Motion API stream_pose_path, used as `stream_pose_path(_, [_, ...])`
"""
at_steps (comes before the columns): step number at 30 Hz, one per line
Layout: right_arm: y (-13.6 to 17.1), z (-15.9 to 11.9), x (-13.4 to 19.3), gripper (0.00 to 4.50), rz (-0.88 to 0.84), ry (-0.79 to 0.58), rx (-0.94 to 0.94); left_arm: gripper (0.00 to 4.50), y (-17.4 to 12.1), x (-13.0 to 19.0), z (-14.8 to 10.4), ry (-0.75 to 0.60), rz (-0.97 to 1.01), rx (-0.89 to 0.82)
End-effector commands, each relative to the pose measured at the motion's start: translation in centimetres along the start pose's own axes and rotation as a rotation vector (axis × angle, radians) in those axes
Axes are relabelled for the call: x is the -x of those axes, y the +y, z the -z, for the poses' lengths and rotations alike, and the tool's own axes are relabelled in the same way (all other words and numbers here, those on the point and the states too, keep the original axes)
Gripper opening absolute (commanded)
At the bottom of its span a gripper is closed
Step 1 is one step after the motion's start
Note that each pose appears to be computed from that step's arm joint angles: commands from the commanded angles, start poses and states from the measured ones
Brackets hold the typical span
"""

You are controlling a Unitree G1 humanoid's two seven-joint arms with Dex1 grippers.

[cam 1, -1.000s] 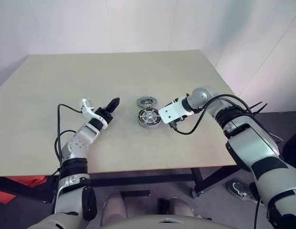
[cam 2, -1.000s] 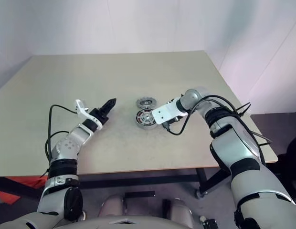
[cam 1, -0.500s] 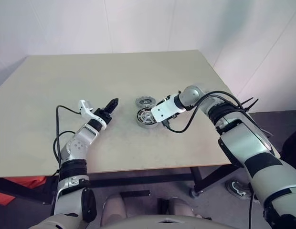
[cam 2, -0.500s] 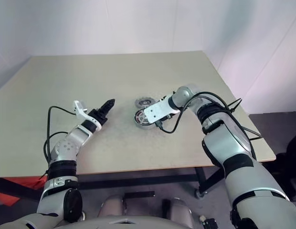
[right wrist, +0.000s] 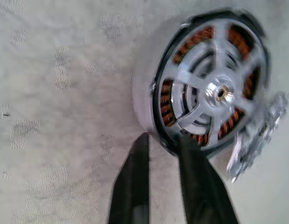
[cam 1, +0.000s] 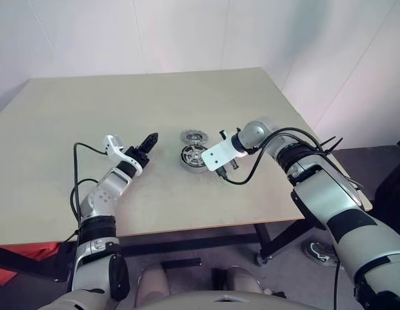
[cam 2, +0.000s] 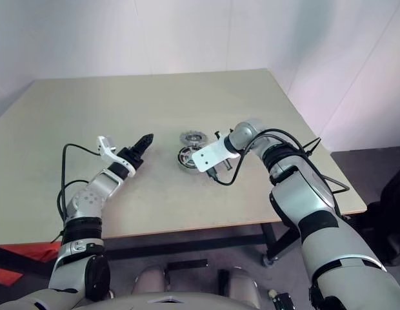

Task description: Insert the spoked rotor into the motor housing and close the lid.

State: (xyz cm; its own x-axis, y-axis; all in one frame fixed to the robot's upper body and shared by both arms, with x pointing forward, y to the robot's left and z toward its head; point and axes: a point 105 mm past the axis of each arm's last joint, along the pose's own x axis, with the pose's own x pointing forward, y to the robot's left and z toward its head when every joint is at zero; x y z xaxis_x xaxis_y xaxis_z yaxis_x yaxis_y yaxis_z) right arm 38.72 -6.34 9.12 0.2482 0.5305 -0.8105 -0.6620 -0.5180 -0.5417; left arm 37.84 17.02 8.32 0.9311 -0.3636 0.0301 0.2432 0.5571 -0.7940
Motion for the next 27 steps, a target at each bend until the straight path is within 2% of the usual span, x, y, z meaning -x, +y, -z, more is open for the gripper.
stream_pose_path(1, [-0.8, -0.2, 0.2, 0.02, 0.042, -0.012, -0.017, 3.93, -0.9, -0.2, -1.1, -0.034, 0.029, -0.033])
stream_pose_path(9, [-2.3, -0.8, 1.4, 0.02, 0.121, -0.082, -0.096, 3.93, -0.9, -0.4, -0.8, -0.025, 0.026, -0.034])
stream_pose_path(14, [-4.5, -2.9, 2.6, 0.02, 0.162, -0.258, -0.383, 3.93, -0.7, -0.4, -0.6, -0.020, 0.020, -0.033])
stream_pose_path(18, [-5.2, -5.0, 3.3, 0.02, 0.141, -0.346, -0.579, 3.93, -0.6, -0.4, -0.5, -0.018, 0.014, -0.034])
stream_pose_path(22, [-4.8, -6.9, 3.2, 0.02, 0.095, -0.391, -0.710, 3.93, -0.4, -0.2, -0.8, -0.023, 0.008, -0.041])
stream_pose_path(27, [-3.3, -8.0, 2.3, 0.02, 0.041, -0.381, -0.779, 3.93, 0.1, 0.4, -1.9, -0.053, -0.011, -0.059])
